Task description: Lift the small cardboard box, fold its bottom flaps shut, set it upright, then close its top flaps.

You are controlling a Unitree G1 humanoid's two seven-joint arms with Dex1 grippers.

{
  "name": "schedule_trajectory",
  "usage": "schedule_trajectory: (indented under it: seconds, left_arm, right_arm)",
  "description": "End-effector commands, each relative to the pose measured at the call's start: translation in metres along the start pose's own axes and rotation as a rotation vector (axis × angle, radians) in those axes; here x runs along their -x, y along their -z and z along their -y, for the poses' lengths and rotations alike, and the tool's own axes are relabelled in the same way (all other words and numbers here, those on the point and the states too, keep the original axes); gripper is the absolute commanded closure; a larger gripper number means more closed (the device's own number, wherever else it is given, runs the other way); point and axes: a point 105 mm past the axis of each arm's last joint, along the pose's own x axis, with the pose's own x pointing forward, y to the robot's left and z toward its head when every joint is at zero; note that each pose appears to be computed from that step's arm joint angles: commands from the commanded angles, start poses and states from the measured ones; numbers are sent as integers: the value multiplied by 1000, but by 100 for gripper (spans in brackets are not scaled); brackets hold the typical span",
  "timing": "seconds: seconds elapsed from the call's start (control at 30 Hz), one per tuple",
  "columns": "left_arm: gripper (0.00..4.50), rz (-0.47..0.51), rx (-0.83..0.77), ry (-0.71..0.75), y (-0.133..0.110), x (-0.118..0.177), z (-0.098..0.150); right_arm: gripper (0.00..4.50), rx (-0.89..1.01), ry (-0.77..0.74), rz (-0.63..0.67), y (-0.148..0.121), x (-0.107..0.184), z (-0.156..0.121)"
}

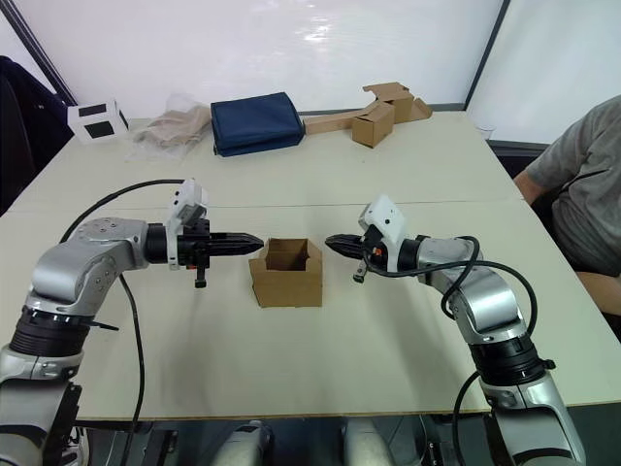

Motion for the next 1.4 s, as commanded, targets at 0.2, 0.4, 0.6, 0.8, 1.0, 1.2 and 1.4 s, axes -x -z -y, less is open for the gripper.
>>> schedule_trajectory:
  seconds: [0.2, 0.4, 0.6, 0.8, 1.0, 1.2, 1.4]
  left_arm:
    - [443, -27, -67, -5, 1, -7, -1]
    - [443, -50, -78, 2, 9, -16, 0]
    - [443, -73, -78, 0, 17, -18, 1]
    - [443, -114, -86, -1, 29, -18, 2]
    - [443, -110, -53, -10, 35, -14, 1]
    - [443, 91, 69, -22, -7, 1, -12]
    - [443, 155, 128, -76, -16, 17, -32]
  right_arm:
    - [450, 17, -91, 60, -16, -10, -17]
    - [450, 30, -124, 48, -15, -19, -20]
    - [450, 81, -172, -32, 0, -26, -27]
    - [450, 110, -176, -86, 13, -31, -28]
    - [450, 111, -170, -69, 9, -30, -26]
    - [450, 16, -144, 104, -28, -12, -14]
    - [450, -29, -114, 251, -67, 13, -8]
